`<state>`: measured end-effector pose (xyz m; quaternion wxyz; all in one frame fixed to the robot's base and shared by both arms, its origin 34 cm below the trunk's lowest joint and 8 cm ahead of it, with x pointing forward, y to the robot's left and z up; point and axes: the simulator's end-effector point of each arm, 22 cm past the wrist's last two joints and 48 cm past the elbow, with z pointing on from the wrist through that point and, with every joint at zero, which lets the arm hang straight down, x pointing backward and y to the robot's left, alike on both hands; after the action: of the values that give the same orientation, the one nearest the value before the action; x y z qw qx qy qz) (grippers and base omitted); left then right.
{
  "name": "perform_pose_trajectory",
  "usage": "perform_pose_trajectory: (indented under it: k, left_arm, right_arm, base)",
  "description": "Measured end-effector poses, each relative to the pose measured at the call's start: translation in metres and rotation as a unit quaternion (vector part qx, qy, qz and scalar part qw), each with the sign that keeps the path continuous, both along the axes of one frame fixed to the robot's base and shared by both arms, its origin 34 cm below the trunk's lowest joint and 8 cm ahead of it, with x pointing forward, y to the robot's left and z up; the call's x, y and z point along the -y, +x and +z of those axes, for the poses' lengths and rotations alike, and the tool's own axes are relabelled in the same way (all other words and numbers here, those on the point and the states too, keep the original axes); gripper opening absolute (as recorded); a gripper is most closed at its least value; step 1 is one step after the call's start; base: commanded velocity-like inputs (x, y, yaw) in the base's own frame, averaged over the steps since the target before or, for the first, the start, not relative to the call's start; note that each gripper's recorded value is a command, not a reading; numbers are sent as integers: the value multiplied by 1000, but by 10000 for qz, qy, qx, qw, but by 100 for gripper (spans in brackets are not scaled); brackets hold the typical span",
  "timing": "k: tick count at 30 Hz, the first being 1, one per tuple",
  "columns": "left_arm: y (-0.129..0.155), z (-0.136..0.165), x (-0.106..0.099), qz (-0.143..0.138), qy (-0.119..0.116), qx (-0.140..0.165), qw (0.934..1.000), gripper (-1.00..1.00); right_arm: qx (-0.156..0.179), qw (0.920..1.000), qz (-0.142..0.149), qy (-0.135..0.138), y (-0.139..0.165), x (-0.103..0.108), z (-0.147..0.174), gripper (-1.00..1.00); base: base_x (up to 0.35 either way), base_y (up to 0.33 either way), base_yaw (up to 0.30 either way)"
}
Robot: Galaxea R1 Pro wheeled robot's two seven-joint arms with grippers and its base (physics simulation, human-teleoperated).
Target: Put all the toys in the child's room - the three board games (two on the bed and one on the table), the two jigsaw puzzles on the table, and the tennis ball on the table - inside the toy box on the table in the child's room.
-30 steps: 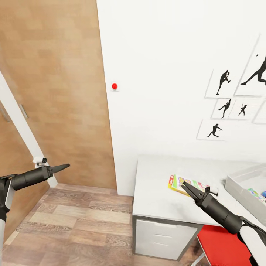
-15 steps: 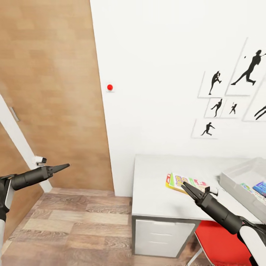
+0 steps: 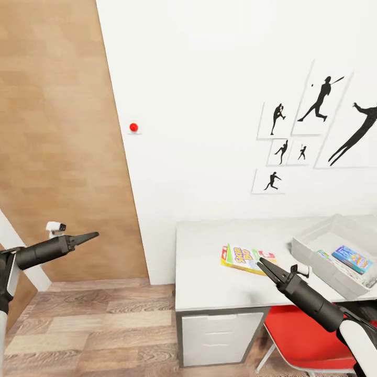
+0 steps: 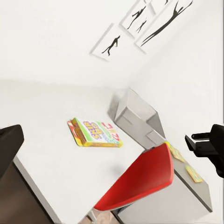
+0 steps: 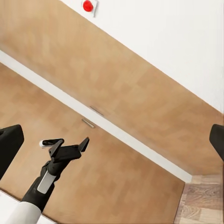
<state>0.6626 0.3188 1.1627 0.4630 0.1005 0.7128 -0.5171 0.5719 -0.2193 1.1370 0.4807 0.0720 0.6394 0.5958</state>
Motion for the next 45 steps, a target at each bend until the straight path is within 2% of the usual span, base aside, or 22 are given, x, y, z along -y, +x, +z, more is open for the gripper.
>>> perform_pose_trajectory:
  k: [13,26,34,45]
  left_arm:
    - [-2,5,0,-5,2,49,10000,100]
    - [-2,7,0,-4,6,59,10000,100]
    - [-2,6,0,-4,7,58,10000,100]
    - [-2,6,0,-4,8,56,10000,100]
  right_arm:
    - [53,10000,3,-1,-1,0,5,100]
    - [103,9999,-45,-20,0,0,6,100]
    - [51,9994,-68,-347,1,-1,-5,100]
    - [42,9989,-73,-451,1,-1,-8,100]
  base:
    - [150,0,-246]
    - [53,-19,-40]
    - [42,-1,-2]
    - [122,40,0]
